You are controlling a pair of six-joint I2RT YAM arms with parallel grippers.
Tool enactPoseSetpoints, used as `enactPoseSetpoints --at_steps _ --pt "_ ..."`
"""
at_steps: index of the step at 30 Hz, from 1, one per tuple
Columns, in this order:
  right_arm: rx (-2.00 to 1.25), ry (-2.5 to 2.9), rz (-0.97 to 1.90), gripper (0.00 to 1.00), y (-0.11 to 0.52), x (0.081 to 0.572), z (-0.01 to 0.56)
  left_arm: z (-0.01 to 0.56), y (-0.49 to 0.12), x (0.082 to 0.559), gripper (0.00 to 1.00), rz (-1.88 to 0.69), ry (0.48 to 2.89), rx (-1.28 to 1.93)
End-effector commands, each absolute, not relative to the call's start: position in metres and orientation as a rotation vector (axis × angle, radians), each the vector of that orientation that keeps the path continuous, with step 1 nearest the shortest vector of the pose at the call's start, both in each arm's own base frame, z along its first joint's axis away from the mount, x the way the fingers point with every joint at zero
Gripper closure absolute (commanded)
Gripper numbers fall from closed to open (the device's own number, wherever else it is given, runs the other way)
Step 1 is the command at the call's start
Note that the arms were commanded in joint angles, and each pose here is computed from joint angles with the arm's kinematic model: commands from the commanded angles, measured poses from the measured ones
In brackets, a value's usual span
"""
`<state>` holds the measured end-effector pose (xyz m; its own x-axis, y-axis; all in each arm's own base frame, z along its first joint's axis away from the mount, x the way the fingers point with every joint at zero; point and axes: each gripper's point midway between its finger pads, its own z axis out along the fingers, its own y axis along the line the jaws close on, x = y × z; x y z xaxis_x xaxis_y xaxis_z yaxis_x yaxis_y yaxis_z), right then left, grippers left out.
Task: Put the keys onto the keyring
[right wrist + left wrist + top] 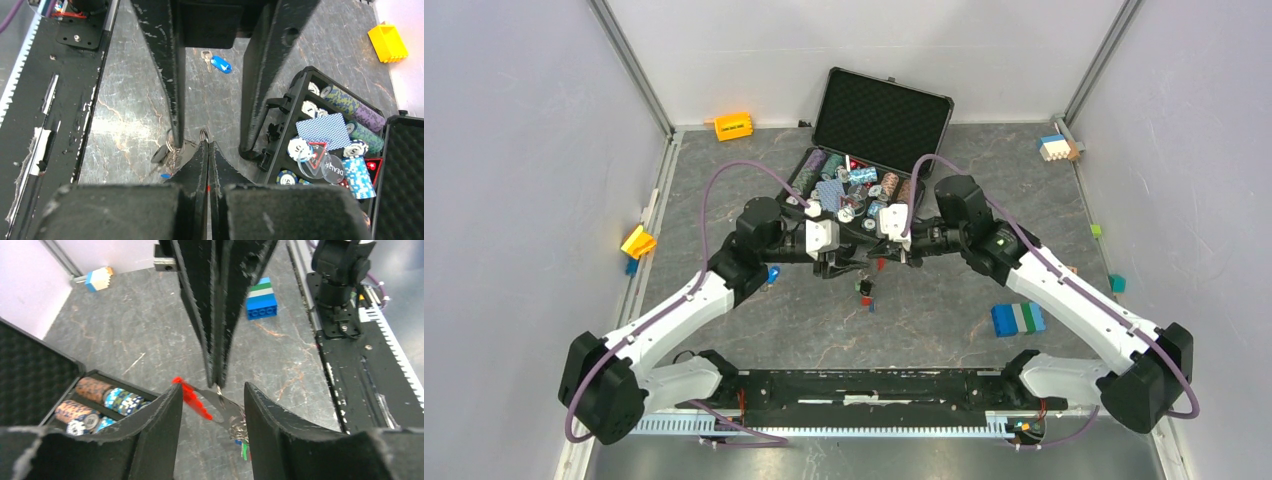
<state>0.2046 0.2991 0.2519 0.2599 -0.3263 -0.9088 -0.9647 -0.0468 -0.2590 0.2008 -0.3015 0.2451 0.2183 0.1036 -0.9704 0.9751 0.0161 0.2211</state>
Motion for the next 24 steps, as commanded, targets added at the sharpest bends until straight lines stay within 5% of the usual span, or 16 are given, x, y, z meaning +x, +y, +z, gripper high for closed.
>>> enactPoseSetpoints --at_steps 1,9,24 --pt "-1.622 1.237 0.700 1.00 0.300 0.211 0.262 0.265 -0.296 0.212 0.47 -0.850 1.121 1.387" --pt "-1.617 1.231 0.665 1.00 0.304 0.212 0.272 0.266 -0.291 0.210 0.65 -0.827 1.147 1.409" --pt "-1.577 1.232 0.674 1.00 0.306 0.214 0.283 0.264 -0.294 0.204 0.65 -0.888 1.161 1.401"
